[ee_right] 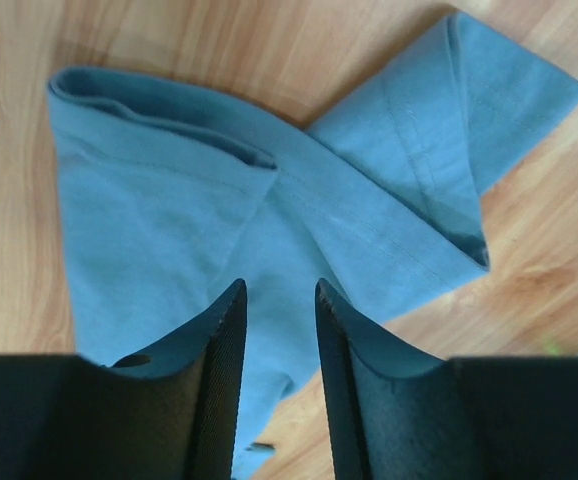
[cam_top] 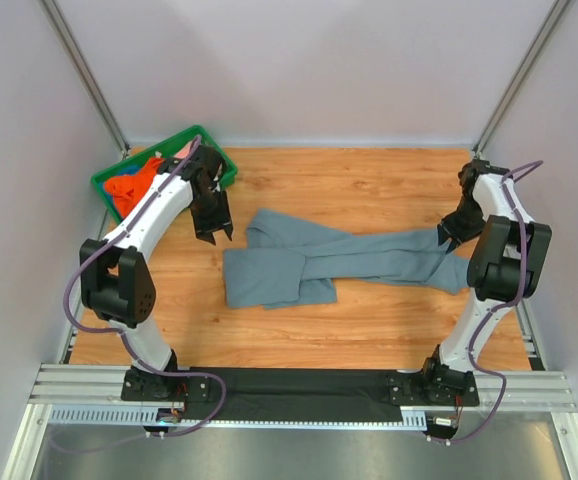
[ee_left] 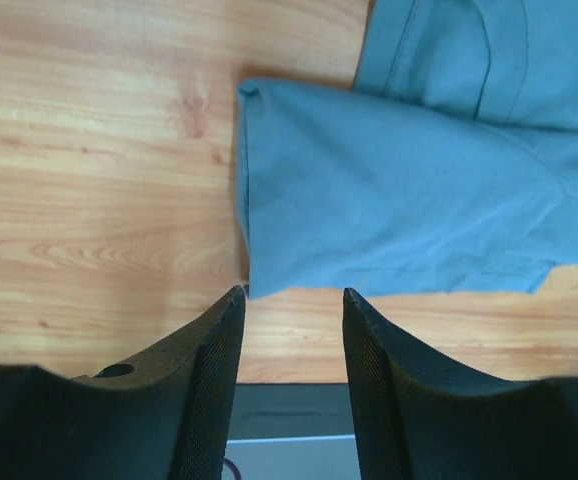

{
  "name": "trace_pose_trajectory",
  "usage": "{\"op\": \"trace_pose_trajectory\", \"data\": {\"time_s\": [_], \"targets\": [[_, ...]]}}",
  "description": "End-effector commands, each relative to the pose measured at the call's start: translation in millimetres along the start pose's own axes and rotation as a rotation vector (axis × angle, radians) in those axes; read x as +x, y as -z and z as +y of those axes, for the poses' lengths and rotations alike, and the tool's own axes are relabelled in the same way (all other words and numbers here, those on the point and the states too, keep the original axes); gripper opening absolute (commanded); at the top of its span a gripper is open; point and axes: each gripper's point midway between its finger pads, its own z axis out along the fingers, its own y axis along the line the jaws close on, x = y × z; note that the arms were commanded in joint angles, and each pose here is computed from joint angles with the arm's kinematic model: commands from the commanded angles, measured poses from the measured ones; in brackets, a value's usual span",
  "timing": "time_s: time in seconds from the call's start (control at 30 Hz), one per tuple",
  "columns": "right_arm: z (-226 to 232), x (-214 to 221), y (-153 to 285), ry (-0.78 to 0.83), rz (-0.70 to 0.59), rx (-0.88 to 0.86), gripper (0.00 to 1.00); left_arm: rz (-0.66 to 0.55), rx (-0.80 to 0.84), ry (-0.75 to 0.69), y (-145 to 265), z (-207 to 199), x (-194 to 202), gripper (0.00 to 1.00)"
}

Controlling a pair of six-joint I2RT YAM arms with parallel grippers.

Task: Fold and stack the t-shirts
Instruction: Flatten the tshirt out

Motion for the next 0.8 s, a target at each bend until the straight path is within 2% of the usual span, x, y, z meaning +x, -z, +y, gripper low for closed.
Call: {"op": "trace_pose_trajectory", "data": {"time_s": [0.0,0.4,0.77], "targets": [[21,-19,-11,-0.122,-0.041,-0.059,0.34,-0.032,0.081,-0.015,11,-9,4,0.51],[22,-39,-35,-0.212,-0.092,-0.058,0.34,-0.024,0.072,-0.033,16,-4,12,0.52],[14,-36,-43,-0.245,-0.078,-0.029,0.34,-0.005,0.08,-0.027,20,-3,20,0.52]]}}
